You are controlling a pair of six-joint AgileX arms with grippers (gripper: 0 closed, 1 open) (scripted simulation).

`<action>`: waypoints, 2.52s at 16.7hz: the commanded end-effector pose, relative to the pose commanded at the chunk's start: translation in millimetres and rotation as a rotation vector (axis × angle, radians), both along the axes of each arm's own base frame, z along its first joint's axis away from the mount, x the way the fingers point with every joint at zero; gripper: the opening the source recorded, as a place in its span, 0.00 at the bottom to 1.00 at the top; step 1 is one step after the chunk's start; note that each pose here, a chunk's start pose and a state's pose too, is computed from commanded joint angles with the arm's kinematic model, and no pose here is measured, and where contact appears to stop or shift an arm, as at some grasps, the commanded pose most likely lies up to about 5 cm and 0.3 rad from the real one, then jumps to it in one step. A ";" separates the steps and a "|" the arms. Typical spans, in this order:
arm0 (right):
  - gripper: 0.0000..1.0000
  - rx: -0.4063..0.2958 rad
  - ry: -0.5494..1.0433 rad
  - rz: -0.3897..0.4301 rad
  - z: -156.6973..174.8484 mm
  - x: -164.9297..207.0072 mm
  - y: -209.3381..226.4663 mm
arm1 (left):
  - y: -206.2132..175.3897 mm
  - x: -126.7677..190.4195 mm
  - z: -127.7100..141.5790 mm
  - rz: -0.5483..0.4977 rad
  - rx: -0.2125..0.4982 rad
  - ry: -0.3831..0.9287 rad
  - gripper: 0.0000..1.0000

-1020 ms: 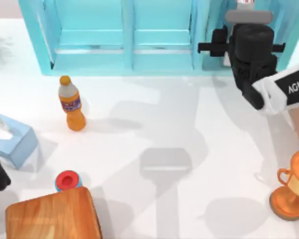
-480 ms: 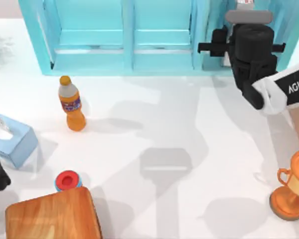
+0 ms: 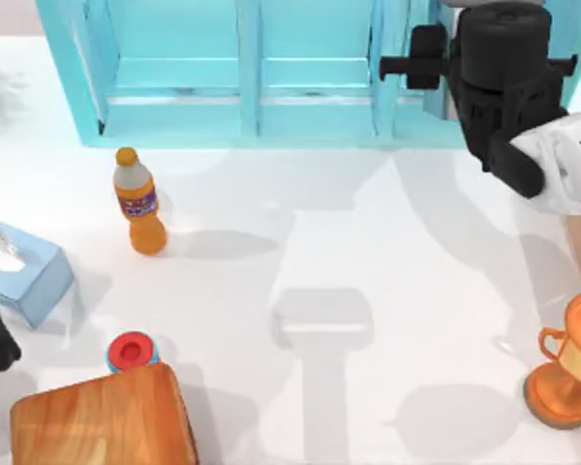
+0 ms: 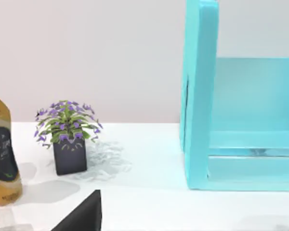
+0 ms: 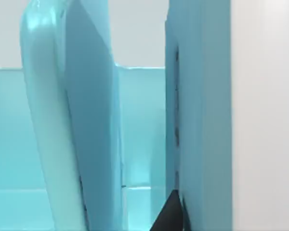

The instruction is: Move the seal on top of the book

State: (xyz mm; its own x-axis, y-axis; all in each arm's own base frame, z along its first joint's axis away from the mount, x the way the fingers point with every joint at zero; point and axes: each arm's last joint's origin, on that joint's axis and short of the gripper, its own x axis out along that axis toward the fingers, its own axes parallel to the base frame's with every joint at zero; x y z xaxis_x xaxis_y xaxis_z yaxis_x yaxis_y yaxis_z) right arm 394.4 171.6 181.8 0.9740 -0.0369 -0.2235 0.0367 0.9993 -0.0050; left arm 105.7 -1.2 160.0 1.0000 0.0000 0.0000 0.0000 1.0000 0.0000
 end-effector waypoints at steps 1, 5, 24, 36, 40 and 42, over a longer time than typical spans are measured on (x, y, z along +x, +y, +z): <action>0.00 0.007 -0.016 0.000 21.1 -12.8 0.0 | 0.0 0.0 0.0 0.000 0.000 0.000 1.00; 0.00 0.034 -0.066 -0.001 90.6 -73.5 -8.0 | 0.0 0.0 0.0 0.000 0.000 0.000 1.00; 0.00 -0.327 0.010 0.093 68.1 -131.3 23.3 | 0.0 0.0 0.0 0.000 0.000 0.000 1.00; 0.00 -1.404 0.048 0.387 -31.9 -150.1 76.0 | 0.0 0.0 0.0 0.000 0.000 0.000 1.00; 0.00 -1.510 0.045 0.419 -47.3 -157.6 79.6 | 0.0 0.0 0.0 0.000 0.000 0.000 1.00; 0.00 -1.510 0.045 0.419 -47.3 -157.6 79.6 | 0.0 0.0 0.0 0.000 0.000 0.000 1.00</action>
State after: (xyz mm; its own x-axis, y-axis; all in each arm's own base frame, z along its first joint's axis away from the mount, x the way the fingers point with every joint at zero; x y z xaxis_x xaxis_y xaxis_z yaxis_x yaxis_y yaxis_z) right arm 236.8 251.2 134.5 0.9656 0.0165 -0.2595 -0.2597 0.0074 -0.9657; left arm 105.7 -1.2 160.0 1.0000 0.0000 0.0000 0.0000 1.0000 0.0000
